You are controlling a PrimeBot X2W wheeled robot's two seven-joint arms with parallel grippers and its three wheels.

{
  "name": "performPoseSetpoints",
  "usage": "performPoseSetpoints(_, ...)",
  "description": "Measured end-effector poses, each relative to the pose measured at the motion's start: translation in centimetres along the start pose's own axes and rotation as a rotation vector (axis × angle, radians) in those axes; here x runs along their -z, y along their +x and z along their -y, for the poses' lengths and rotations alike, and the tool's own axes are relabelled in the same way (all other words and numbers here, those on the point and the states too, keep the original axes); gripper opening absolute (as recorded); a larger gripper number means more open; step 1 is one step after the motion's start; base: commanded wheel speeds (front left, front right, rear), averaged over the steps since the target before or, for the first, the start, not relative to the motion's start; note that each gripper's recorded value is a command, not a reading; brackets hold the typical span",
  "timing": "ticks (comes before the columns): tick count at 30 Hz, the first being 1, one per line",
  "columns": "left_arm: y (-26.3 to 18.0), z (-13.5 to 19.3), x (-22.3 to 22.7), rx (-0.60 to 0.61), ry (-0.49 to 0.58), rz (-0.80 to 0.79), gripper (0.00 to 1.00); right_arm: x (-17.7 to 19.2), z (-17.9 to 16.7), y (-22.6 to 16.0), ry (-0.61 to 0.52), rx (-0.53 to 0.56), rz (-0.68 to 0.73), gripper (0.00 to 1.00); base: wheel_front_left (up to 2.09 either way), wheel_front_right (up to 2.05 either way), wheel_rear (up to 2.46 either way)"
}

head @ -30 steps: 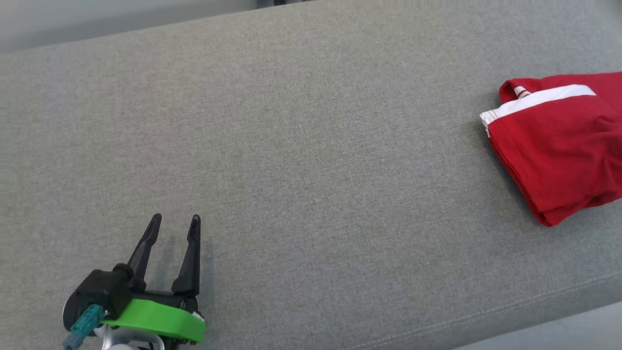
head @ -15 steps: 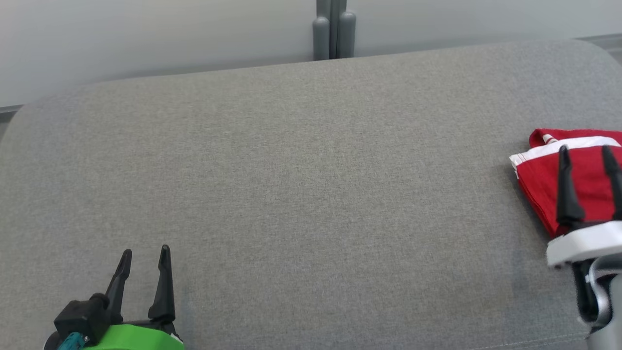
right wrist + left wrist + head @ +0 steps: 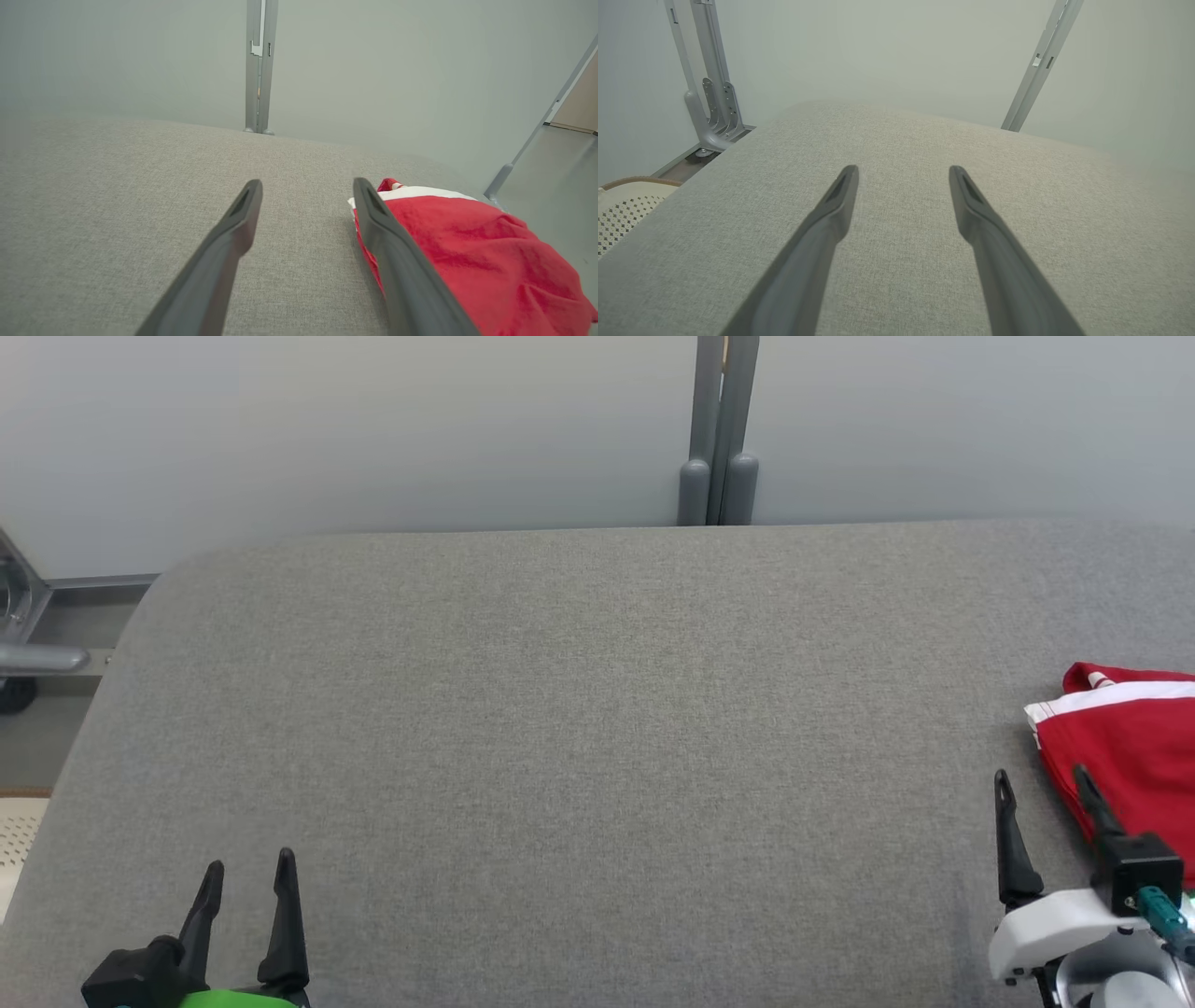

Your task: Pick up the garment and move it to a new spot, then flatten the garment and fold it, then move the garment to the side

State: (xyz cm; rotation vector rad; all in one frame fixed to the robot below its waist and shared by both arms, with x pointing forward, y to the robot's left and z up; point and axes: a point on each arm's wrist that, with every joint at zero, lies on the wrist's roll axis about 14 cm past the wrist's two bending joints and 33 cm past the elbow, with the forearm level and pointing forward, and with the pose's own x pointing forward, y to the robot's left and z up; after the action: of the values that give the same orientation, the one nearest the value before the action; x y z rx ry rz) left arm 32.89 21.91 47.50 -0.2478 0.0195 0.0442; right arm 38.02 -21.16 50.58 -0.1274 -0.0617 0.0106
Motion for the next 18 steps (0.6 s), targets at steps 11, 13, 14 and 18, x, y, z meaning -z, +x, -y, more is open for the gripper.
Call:
performPoseSetpoints(11,-0.62,-0.77,0.18,-0.022,0.003,0.006,1.0,0.59,-0.87,-0.93,-0.032,-0.013,-0.024,1.0,0.0,0.0,0.0)
performPoseSetpoints(13,-0.62,-0.76,0.23,-0.022,0.004,0.005,1.0,0.52,-0.86,-0.93,-0.032,-0.013,-0.022,1.0,0.0,0.0,0.0)
performPoseSetpoints(14,-0.63,-0.71,0.27,-0.022,0.001,0.005,1.0,0.47,-0.93,-0.92,-0.032,-0.015,-0.02,1.0,0.0,0.0,0.0)
performPoseSetpoints(18,-0.67,-0.69,0.37,-0.022,0.001,0.004,1.0,0.24,-1.16,-0.84,-0.028,-0.021,-0.012,1.0,0.0,0.0,0.0)
